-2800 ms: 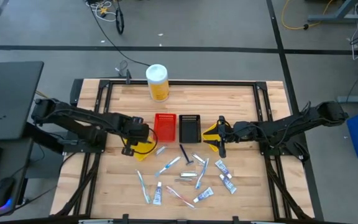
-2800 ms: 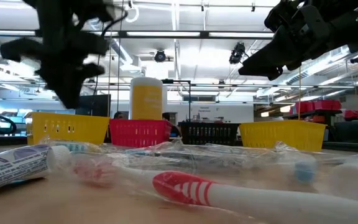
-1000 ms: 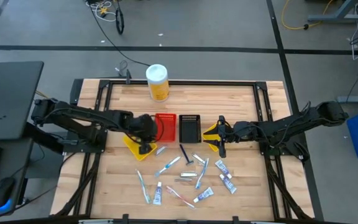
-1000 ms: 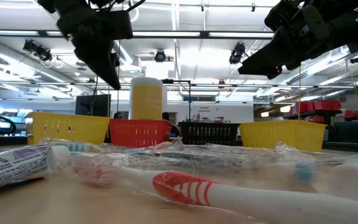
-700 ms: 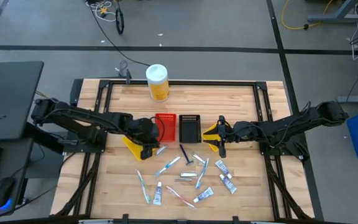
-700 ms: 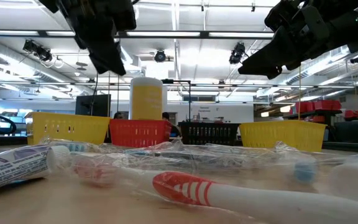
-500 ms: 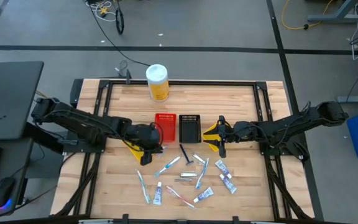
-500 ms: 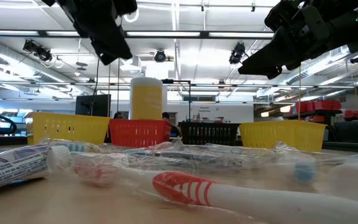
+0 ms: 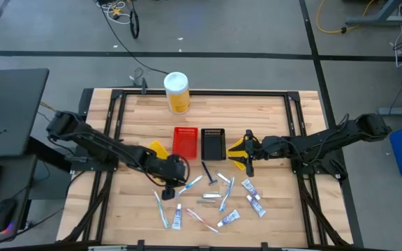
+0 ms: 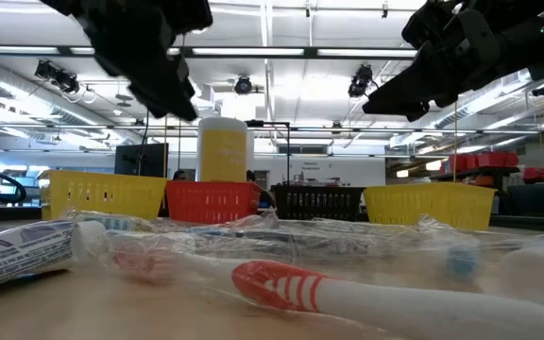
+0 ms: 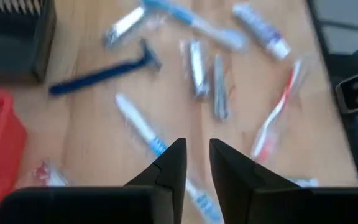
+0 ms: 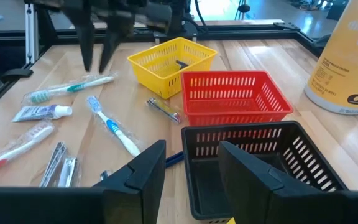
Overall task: Pick & Place Travel size toiletries
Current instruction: Put the blue toothbrush into the red bin
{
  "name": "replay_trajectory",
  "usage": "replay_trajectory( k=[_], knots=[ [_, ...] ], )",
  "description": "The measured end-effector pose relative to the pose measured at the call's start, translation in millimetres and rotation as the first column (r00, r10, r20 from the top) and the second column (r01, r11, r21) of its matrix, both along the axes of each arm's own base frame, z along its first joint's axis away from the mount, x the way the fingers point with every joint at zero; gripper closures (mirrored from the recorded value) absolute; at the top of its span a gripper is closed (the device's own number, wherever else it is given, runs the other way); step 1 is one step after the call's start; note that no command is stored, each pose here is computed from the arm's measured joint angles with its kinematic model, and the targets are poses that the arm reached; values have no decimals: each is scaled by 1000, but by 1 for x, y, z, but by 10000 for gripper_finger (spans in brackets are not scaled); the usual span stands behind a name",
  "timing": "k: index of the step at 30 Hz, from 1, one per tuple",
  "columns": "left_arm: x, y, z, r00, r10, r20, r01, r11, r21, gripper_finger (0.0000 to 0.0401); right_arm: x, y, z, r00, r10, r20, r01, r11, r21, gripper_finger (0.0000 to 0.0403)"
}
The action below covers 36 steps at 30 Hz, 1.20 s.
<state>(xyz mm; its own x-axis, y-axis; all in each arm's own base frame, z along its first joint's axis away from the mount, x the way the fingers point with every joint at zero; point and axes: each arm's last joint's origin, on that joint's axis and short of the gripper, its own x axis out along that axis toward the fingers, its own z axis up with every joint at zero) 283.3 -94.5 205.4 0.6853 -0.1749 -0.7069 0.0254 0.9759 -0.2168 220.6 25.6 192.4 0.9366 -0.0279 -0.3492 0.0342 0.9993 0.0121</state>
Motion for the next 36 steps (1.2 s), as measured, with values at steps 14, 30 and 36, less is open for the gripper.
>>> replay_trajectory(
  k=[14,30,36],
  knots=[
    [34,-12,-42,988,51,-149,-54,998,-20,250,0,0,0,1000,1,-1,-1,1000,0,250],
    [46,-1,-54,970,156,-184,-155,988,17,250,0,0,0,1000,0,2,0,1000,0,253],
    [50,-3,-68,966,154,-207,-152,988,24,250,0,0,0,1000,0,2,0,1000,1,253]
  ],
)
